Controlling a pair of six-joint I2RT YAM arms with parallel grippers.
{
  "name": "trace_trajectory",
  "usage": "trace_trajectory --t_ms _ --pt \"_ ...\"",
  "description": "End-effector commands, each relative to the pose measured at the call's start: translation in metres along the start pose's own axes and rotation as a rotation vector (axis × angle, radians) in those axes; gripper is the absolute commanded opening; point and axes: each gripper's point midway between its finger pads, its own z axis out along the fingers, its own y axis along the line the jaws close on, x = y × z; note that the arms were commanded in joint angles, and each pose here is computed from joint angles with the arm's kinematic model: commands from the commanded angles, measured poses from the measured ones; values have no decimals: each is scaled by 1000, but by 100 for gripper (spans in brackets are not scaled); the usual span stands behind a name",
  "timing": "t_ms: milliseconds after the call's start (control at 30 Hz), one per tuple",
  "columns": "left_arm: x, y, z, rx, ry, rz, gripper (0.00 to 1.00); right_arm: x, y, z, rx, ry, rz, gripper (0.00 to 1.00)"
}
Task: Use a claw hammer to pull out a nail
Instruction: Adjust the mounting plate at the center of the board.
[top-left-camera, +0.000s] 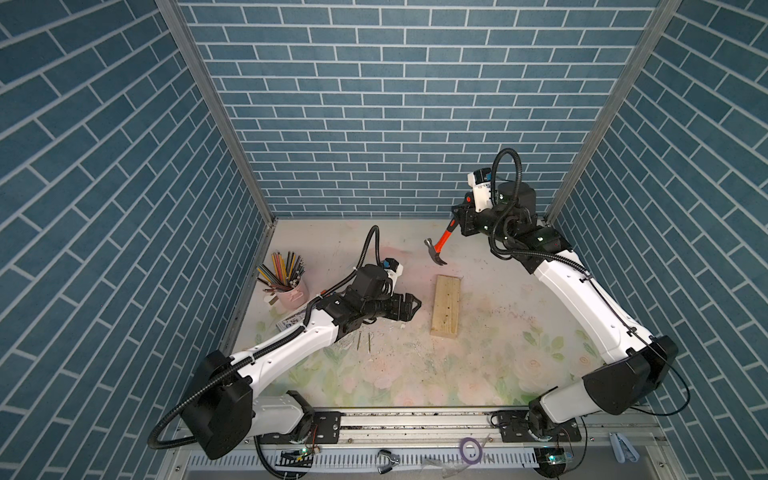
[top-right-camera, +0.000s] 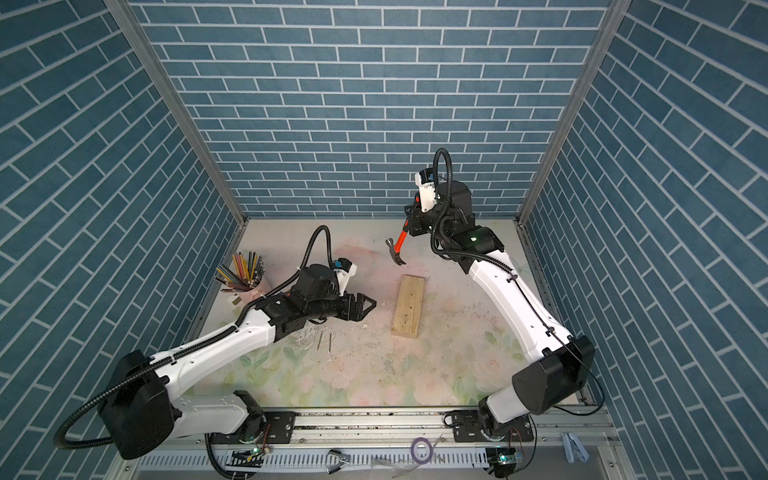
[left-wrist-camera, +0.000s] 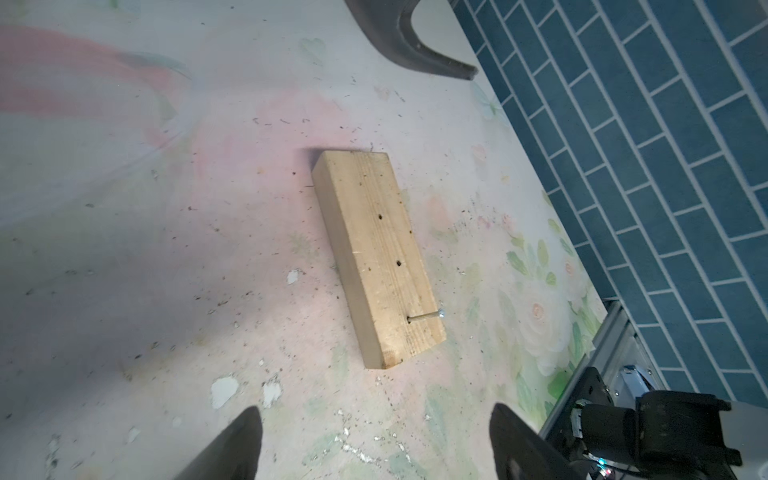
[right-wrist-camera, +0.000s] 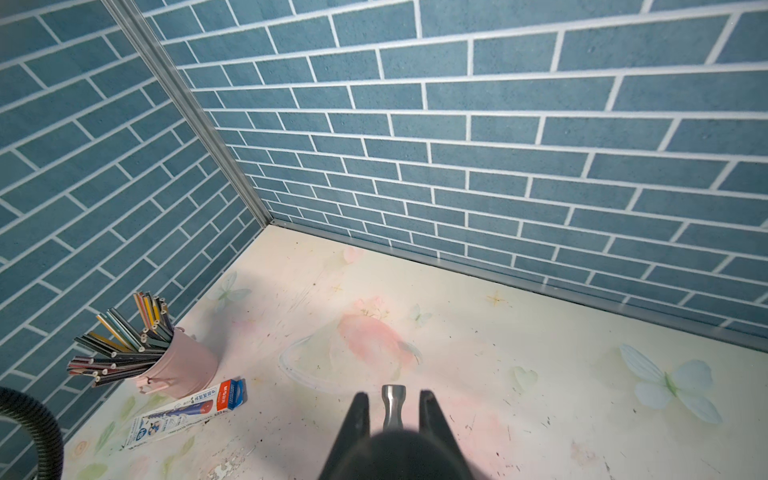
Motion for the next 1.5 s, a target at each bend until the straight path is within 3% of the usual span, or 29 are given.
trace_trajectory --t_ms 0,400,833,1467 --pt "-3 -8 13 78 0 32 87 -40 -4 -33 43 -152 15 0" --pt "25 -4 59 119 142 29 87 25 -57 -42 295 15 99 0" --pt "49 -7 104 142 235 22 85 80 -85 -32 389 121 181 0" --pt "57 -5 113 163 241 -4 84 95 -74 9 291 173 205 0"
